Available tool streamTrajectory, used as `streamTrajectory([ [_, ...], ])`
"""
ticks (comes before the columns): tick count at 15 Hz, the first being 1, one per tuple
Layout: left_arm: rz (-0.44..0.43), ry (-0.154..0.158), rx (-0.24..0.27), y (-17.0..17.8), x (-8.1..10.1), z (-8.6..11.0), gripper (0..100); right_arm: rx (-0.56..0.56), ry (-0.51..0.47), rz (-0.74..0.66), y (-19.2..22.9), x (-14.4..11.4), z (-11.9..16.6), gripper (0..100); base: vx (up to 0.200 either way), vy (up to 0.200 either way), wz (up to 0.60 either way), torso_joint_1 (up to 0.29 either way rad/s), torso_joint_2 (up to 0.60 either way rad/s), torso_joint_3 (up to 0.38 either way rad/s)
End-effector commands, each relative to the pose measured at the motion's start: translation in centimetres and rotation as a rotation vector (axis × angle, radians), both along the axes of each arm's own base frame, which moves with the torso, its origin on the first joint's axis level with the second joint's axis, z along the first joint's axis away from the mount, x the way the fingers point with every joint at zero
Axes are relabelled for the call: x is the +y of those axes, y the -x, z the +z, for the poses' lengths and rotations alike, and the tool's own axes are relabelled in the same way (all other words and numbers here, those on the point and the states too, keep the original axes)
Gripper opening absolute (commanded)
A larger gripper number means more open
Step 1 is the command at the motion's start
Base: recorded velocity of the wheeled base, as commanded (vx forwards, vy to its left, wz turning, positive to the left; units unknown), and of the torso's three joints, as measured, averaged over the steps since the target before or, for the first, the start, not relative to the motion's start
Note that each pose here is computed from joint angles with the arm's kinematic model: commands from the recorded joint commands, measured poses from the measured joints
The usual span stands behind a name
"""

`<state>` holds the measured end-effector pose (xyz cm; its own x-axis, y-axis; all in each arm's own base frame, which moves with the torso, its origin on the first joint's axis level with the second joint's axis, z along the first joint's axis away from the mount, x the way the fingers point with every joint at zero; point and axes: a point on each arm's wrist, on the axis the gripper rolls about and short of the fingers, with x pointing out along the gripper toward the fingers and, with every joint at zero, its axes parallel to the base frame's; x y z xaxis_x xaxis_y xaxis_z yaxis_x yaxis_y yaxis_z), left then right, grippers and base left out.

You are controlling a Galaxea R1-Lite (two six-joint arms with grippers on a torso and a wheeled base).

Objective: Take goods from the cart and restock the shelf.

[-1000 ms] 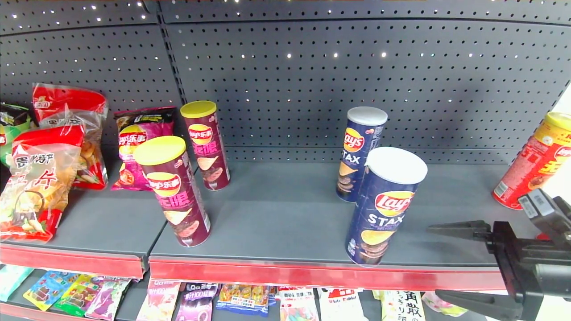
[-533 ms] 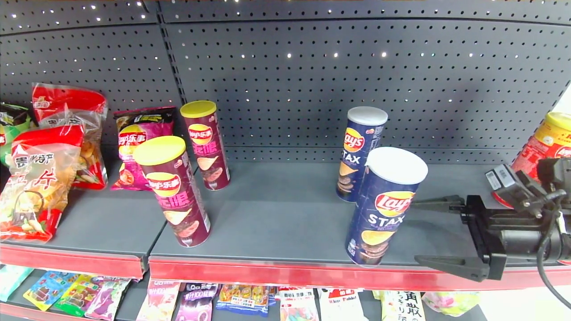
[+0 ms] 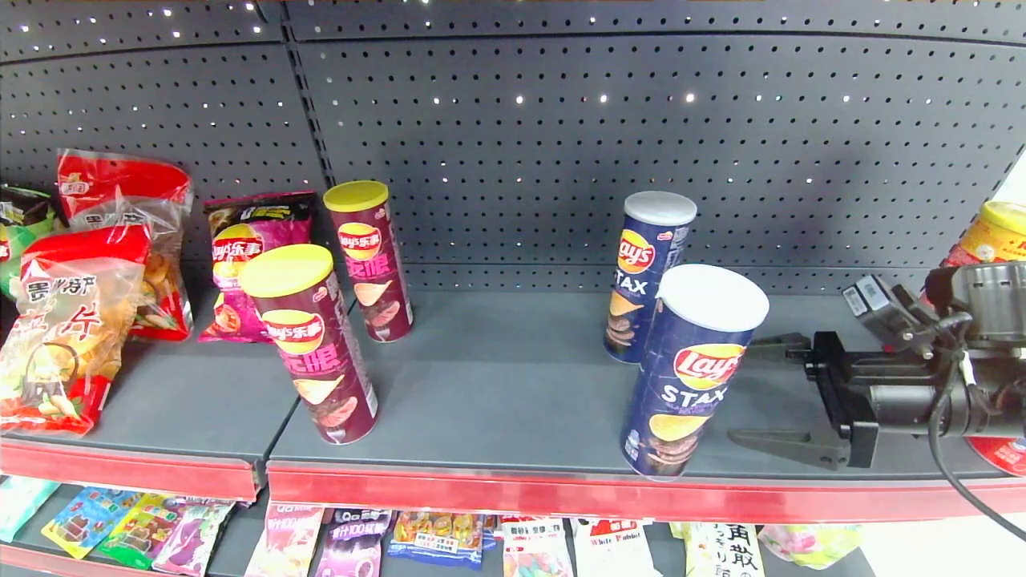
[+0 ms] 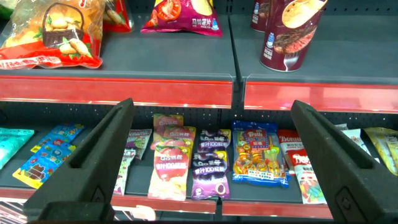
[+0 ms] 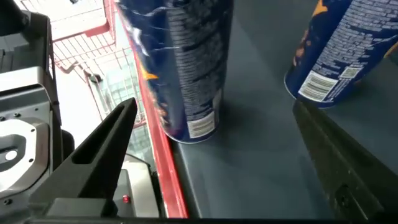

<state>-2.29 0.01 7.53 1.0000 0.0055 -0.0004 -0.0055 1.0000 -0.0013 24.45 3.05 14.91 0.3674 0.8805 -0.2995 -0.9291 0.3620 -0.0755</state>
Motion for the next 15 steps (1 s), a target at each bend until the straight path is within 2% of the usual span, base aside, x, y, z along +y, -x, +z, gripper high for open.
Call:
streamTrajectory([
  [1,0.001,0.000,0.001,0.0,0.0,0.0,100,0.005,0.000,-0.002,-0.3,0.0,-0.1,100,0.000,0.000,0.00,0.000,0.00,0.000],
  [15,0.001,0.000,0.001,0.0,0.0,0.0,100,-0.020,-0.019,0.146,-2.0,2.4,-0.6,100,0.000,0.000,0.00,0.000,0.00,0.000],
])
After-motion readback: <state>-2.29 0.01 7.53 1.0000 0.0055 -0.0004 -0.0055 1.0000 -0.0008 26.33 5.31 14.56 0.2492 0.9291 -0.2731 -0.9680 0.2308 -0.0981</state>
